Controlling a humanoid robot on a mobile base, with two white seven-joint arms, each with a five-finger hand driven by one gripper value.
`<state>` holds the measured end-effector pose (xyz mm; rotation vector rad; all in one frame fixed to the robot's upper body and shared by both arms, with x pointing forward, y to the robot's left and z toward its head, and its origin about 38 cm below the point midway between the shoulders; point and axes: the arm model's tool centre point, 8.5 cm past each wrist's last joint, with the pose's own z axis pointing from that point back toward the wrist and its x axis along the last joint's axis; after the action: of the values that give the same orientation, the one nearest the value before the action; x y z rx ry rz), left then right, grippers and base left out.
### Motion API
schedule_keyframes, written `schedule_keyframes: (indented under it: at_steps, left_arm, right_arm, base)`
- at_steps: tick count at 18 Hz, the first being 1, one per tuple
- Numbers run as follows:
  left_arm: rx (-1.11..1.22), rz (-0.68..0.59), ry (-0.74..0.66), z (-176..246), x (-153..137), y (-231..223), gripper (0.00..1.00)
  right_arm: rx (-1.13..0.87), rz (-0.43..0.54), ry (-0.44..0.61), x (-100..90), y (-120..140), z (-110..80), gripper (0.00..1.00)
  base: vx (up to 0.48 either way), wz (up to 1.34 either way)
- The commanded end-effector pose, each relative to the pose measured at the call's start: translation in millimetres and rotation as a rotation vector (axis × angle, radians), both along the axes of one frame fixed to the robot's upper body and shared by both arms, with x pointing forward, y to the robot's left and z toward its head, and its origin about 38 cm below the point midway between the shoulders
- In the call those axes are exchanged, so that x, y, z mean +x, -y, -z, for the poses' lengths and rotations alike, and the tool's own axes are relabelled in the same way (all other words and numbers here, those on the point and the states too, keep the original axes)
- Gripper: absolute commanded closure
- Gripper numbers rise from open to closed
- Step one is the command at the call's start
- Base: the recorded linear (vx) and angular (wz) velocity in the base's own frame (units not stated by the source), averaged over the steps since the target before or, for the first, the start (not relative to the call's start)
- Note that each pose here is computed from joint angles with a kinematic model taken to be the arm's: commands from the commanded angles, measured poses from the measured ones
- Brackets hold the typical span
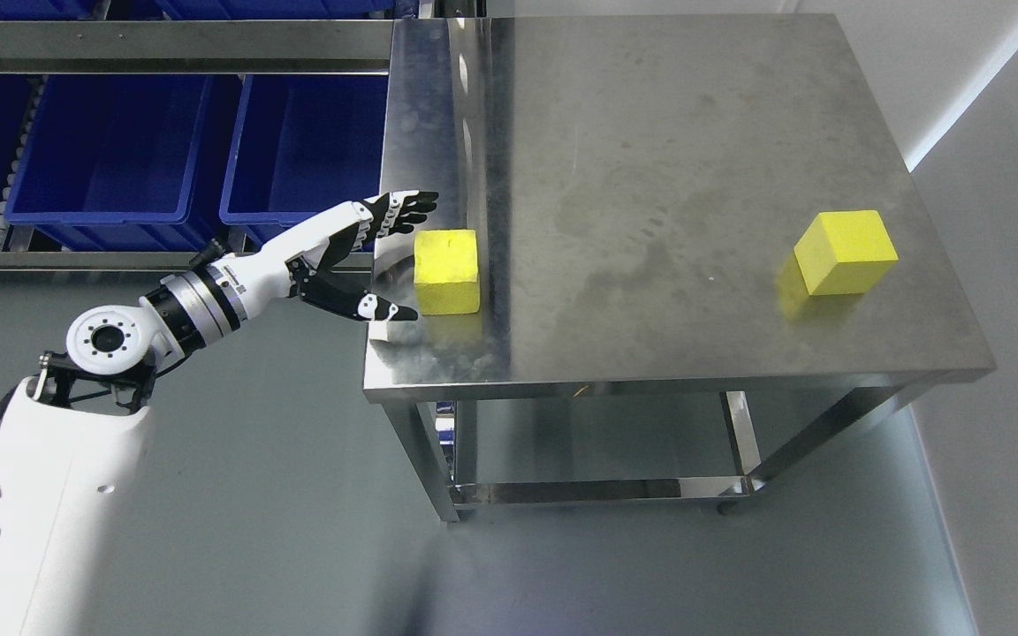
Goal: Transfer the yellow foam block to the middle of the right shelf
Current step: 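Reach the left hand toward the yellow foam cube nearer the table edge, then close the left hand around the yellow foam cube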
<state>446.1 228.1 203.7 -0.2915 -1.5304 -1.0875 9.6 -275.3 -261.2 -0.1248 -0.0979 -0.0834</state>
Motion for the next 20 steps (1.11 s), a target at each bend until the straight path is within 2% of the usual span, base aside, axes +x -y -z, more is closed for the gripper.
schedule_keyframes:
  at_steps: [1,5,9,16,19,20]
  left_arm:
    - [0.039,0.066,-0.124,39.7,20.3,48.6,0.00]
    - [0.030,0.078,-0.127,43.6,28.5,63.4,0.00]
    - [0.041,0.084,-0.134,45.7,33.0,74.6,0.08]
    - [-0.012,0.081,-0.132,39.8,34.4,71.3,0.48]
    - [-0.112,0.102,-0.066,27.5,34.3,79.0,0.61]
    - [-0.152,0.108,-0.029,21.0,34.7,85.3,0.61]
  right_arm:
    - [-0.019,-0.005,0.015,5.0,11.7,-1.1,0.00]
    - [-0.019,-0.005,0.015,5.0,11.7,-1.1,0.00]
    - [-0.019,-0.005,0.015,5.0,11.7,-1.1,0.00]
    - [-0.019,-0.005,0.015,5.0,11.7,-1.1,0.00]
    - [-0.019,-0.005,0.015,5.0,11.7,-1.1,0.00]
    - [-0.019,-0.005,0.015,5.0,11.7,-1.1,0.00]
  base:
    - [0.000,0.00]
    - [-0.005,0.02]
    - [0.000,0.00]
    - [-0.008,0.05]
    - [-0.009,0.06]
    - [-0.002,0.03]
